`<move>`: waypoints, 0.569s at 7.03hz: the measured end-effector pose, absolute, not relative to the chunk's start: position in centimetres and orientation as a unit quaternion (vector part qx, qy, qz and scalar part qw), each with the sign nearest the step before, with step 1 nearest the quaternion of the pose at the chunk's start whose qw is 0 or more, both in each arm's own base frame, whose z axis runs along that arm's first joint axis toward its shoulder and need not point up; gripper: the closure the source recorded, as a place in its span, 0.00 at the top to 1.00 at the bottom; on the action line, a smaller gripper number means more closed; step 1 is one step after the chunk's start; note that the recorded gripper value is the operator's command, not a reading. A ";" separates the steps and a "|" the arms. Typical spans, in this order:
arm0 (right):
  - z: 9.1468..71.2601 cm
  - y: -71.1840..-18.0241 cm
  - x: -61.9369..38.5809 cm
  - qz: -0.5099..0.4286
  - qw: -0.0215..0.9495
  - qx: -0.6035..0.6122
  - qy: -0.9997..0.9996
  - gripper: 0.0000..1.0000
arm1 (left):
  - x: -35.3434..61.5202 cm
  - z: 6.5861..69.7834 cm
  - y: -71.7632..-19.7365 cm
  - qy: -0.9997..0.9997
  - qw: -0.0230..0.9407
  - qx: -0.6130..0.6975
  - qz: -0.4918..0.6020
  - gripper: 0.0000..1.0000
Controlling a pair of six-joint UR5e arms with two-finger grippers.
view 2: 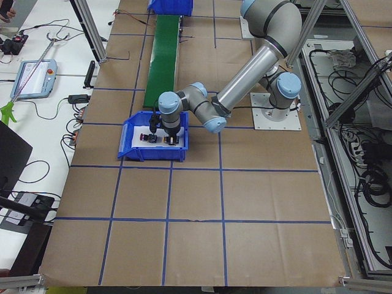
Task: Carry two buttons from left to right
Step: 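Close the left gripper on the yellow button and lift it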
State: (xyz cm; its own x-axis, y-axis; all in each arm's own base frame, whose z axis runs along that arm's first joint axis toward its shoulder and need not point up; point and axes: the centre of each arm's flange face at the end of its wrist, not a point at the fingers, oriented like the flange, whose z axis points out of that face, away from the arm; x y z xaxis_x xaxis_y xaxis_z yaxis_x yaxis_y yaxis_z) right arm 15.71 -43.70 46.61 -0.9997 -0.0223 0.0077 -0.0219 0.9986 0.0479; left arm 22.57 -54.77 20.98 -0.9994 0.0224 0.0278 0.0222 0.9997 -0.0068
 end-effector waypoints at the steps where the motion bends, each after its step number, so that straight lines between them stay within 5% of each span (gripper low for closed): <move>1: 46.6 -43.7 15.7 -0.024 0.004 0.011 -1.000 1.00 | 22.9 21.9 -55.2 -1.000 0.009 -0.011 0.010 0.00; 4: 46.6 -43.7 15.7 -0.024 0.004 0.011 -1.000 1.00 | 24.7 31.0 -57.5 -1.000 0.000 -0.011 -0.001 0.00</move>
State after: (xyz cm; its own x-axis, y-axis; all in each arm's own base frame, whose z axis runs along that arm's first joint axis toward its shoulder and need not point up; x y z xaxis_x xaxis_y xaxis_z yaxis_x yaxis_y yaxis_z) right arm 15.72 -43.69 46.62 -0.9998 -0.0213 0.0067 -0.0209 0.9986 0.0477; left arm 24.68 -57.50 30.98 -0.9997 0.0229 -0.0001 0.0229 0.9997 0.0027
